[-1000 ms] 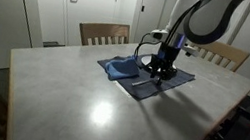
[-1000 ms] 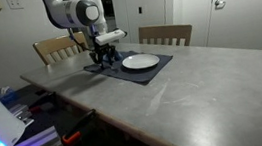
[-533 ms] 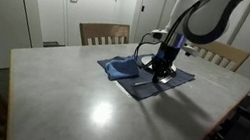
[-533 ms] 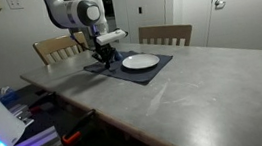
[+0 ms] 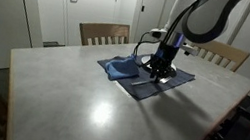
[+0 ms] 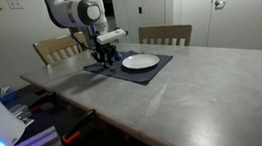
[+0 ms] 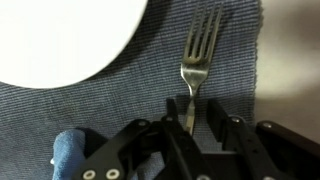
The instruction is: Pick the fork and put it on the plate
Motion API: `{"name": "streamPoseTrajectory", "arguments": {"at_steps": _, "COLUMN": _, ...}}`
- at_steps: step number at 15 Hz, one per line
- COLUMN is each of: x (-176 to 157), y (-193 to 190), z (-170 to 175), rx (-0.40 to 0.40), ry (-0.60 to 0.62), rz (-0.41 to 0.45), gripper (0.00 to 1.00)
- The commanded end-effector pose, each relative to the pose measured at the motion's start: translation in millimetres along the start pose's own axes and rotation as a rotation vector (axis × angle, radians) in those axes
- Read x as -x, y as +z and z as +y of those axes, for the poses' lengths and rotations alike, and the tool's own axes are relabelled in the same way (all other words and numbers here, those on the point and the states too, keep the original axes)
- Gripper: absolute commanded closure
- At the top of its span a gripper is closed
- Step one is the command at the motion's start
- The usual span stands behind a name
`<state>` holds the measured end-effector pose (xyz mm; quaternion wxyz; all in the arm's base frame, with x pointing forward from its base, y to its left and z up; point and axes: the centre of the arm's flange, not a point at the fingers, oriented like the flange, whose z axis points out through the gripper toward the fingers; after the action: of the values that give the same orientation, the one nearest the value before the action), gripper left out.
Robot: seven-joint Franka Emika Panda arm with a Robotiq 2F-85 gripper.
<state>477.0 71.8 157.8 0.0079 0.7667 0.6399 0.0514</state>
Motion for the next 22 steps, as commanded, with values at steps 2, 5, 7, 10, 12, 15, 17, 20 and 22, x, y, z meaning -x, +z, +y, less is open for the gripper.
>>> {"name": "streamPoseTrajectory", "arguments": {"at_steps": 2, "x": 4.1, "y": 3.4, "z": -0.6, "rx": -0.013, "ry": -0.012, "rz": 0.006, "gripper": 0.49}}
{"name": "streamPoseTrajectory", "arguments": {"at_steps": 5, "x": 4.1, "y": 5.3, "z": -2.0, "rx": -0.016, "ry": -0.012, "rz": 0.009, "gripper": 0.58}}
{"name": "streamPoseTrajectory", "arguments": {"at_steps": 7, "x": 3.6, "y": 6.6, "z": -3.2, "rx": -0.017, "ry": -0.012, "rz": 0.011, "gripper": 0.63}}
{"name": "streamPoseTrajectory", "arguments": {"at_steps": 10, "x": 3.0, "y": 10.2, "z": -6.1, "rx": -0.022, "ry": -0.011, "rz": 0.015, "gripper": 0.75}}
{"name": "streamPoseTrajectory", "arguments": {"at_steps": 12, "x": 2.9, "y": 12.7, "z": -7.4, "rx": -0.027, "ry": -0.010, "rz": 0.016, "gripper": 0.96}}
{"name": "streamPoseTrajectory", "arguments": {"at_steps": 15, "x": 3.0, "y": 13.1, "z": -8.2, "rx": -0.030, "ry": -0.010, "rz": 0.014, "gripper": 1.00}}
{"name": "streamPoseTrajectory", "arguments": {"at_steps": 17, "x": 3.5, "y": 8.6, "z": -7.2, "rx": -0.034, "ry": -0.002, "rz": 0.013, "gripper": 0.98}}
{"name": "streamPoseTrajectory", "arguments": {"at_steps": 20, "x": 3.7, "y": -4.9, "z": -2.6, "rx": -0.049, "ry": 0.023, "rz": 0.012, "gripper": 0.98}}
{"name": "streamPoseTrajectory", "arguments": {"at_steps": 22, "x": 4.9, "y": -14.5, "z": 5.7, "rx": -0.059, "ry": 0.037, "rz": 0.008, "gripper": 0.98}}
